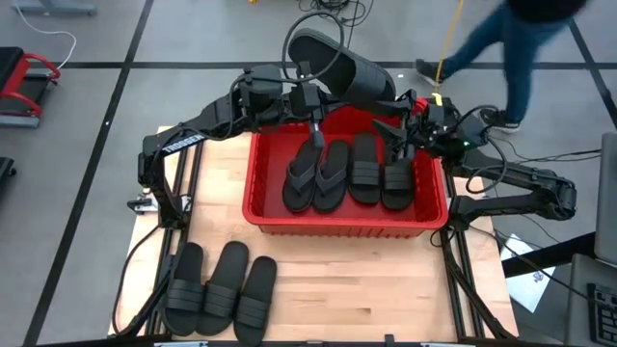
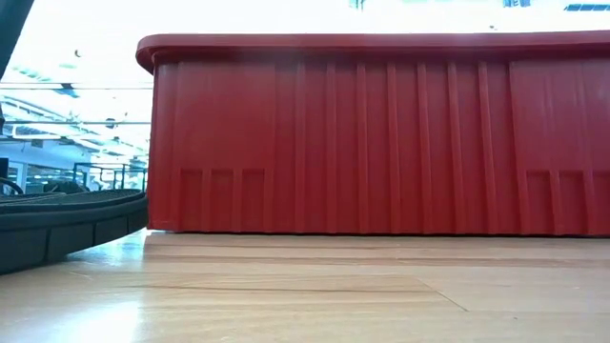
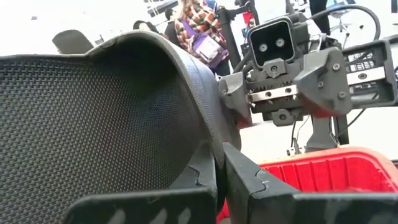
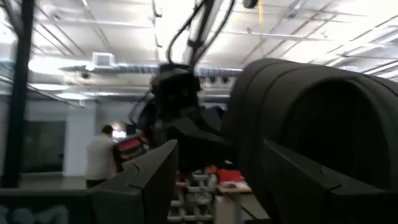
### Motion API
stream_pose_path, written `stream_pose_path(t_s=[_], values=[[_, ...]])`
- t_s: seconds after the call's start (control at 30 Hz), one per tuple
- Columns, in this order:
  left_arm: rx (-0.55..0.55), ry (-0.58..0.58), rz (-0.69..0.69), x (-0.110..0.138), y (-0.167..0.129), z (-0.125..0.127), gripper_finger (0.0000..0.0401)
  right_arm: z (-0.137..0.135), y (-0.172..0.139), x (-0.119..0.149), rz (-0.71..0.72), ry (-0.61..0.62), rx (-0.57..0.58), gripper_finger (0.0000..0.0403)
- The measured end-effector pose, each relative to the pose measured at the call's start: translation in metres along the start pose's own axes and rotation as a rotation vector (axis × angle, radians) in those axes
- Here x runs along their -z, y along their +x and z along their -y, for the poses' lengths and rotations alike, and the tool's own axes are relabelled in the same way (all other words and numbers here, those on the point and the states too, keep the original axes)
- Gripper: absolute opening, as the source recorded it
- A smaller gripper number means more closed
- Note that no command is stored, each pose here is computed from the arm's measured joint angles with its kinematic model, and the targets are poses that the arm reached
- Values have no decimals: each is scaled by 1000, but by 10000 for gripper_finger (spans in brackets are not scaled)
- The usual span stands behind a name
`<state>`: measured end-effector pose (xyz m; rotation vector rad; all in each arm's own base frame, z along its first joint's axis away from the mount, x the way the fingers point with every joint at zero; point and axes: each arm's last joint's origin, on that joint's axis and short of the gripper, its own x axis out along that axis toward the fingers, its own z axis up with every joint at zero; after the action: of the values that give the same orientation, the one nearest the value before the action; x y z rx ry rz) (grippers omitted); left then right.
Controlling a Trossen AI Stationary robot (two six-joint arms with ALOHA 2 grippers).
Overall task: Pick and place slides into bin
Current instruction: Put the black slide into the red container
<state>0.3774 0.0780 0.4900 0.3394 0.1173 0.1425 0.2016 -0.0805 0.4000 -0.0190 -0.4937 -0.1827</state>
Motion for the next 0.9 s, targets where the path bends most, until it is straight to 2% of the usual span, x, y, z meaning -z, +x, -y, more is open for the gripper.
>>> stream_pose_path(t_s=[0.07, 0.33, 0.47, 0.6, 0.8, 0.9], values=[[2, -6, -6, 1, 0, 0, 0, 1, 0, 1, -13, -28, 12, 222], [-15, -8, -22, 3, 2, 0, 0, 6, 0, 7, -66, -181, 181, 222], [-14, -19, -24, 3, 2, 1, 0, 6, 1, 3, -81, -271, 189, 222], [-7, -37, -39, 4, 1, 1, 0, 6, 8, -10, -64, -293, 204, 222], [-10, -26, -22, 2, 1, 0, 0, 6, 29, -27, -42, -257, 134, 218], [-24, -26, -41, 4, 1, -2, 0, 8, 39, -22, -90, -229, 96, 212]])
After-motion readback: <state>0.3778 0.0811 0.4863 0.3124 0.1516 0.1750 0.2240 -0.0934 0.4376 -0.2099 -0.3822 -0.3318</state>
